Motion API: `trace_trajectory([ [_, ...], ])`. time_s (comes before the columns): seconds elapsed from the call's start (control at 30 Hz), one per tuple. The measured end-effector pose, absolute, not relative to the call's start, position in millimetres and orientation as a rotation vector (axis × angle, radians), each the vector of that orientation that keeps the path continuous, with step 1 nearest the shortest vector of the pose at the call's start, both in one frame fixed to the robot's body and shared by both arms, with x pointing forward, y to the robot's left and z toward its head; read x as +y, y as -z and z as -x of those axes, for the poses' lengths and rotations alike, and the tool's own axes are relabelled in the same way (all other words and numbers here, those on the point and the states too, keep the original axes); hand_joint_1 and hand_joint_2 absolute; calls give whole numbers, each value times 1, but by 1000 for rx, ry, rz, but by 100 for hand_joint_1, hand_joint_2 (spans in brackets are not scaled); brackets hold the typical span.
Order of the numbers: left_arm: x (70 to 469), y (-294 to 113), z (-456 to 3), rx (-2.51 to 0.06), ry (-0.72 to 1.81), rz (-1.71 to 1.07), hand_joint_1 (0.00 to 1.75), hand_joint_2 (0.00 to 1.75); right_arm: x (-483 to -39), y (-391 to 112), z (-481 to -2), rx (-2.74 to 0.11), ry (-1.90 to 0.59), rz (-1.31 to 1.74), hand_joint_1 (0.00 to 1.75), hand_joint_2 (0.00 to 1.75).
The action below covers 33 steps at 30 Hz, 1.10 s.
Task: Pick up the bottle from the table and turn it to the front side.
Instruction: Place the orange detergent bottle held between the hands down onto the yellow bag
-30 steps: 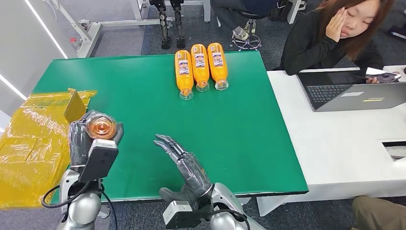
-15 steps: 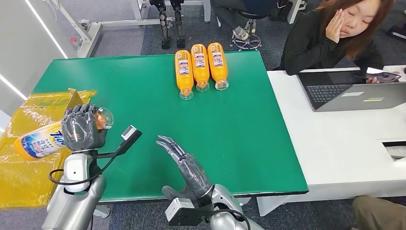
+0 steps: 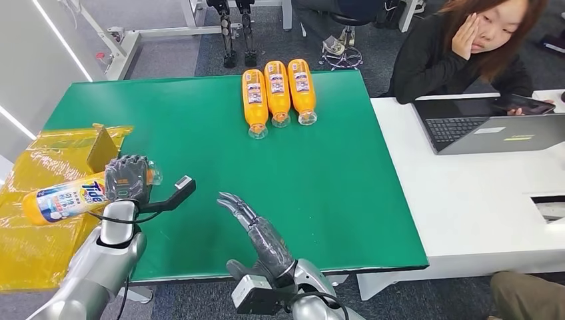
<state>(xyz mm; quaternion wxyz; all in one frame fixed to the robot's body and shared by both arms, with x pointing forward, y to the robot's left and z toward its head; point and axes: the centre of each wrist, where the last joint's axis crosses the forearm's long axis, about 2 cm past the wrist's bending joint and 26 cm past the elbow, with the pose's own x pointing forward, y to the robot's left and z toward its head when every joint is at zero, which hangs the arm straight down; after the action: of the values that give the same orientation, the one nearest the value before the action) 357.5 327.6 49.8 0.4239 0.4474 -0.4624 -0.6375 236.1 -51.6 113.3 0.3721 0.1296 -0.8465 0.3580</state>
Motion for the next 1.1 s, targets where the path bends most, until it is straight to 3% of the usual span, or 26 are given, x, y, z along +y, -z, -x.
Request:
trace_trajectory([
  [0.07, 334, -48, -357, -1112, 1602, -1114, 12, 175, -52, -112, -236, -2166, -920, -332, 0, 0],
  [0.1, 337, -48, -356, -1092, 1605, -1113, 0, 175, -53, -112, -235, -2162, -921, -332, 0, 0],
  [0.57, 365, -44, -351, -947, 1637, -1130, 0, 175, -53, -112, -230, -2124, -938, -356, 0, 0],
  [1.1, 368, -45, -350, -990, 1685, -1139, 0, 175, -52, -114, -217, -2118, -970, -328, 0, 0],
])
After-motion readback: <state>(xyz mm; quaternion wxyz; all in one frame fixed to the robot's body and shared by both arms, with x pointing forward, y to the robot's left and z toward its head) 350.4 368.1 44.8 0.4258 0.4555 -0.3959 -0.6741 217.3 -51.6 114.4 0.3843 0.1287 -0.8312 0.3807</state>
